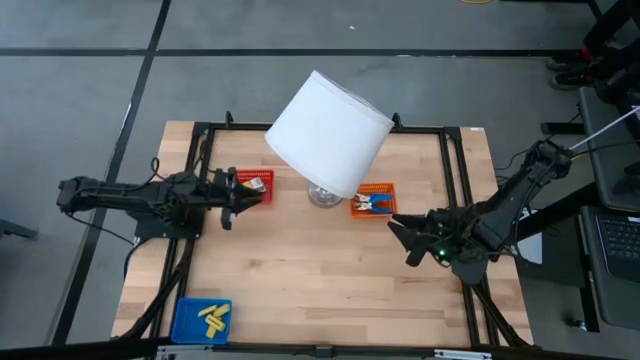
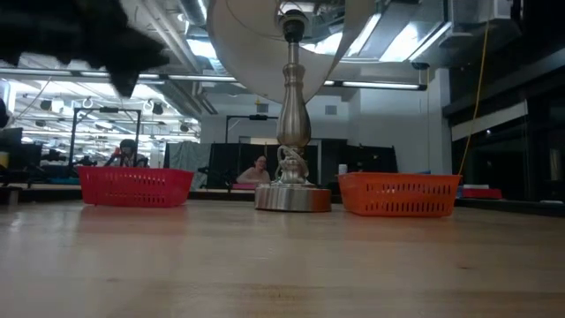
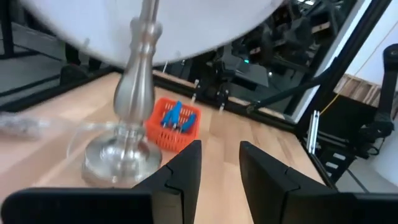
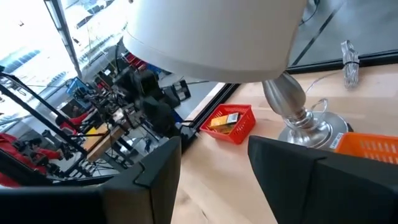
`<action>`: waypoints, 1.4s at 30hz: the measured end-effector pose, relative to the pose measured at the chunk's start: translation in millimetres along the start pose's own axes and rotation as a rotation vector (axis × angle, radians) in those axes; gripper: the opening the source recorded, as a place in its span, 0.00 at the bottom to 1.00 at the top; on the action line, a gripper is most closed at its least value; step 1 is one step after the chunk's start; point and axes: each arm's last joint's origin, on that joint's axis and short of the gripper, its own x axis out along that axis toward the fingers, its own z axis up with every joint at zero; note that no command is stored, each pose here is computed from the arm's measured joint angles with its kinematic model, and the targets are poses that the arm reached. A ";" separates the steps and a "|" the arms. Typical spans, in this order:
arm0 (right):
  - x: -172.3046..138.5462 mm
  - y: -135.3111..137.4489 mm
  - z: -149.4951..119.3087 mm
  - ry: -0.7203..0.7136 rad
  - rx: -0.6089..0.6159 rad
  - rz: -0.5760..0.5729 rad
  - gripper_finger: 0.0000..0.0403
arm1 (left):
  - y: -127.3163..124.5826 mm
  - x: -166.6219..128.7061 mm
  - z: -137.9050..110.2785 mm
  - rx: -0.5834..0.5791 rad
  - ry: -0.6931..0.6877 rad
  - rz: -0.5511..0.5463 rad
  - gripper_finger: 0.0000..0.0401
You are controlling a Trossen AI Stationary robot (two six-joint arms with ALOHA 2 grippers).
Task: Pick & Place School Supplies
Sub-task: Return to Home Position
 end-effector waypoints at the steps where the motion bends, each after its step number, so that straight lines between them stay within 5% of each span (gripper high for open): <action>1: 0.5 2.1 -1.2 -0.002 -0.003 -0.002 0.48 | 2.7 -3.0 -8.1 -0.005 0.002 0.000 0.26; 10: 3.1 16.3 -4.4 -0.046 -0.006 -0.024 0.48 | 11.8 -17.1 -35.5 0.050 0.003 -0.033 0.25; 32: 8.4 15.3 -26.9 -0.020 -0.033 -0.032 0.48 | 16.3 -30.9 -42.9 0.195 0.035 0.003 0.25; 37: 20.1 13.7 -33.3 0.080 -0.039 -0.021 0.48 | 17.1 -28.6 -45.2 0.126 0.066 0.019 0.25; 42: 56.7 5.9 -44.5 0.406 -0.077 0.023 0.48 | 17.2 -28.0 -45.7 0.067 0.072 0.024 0.25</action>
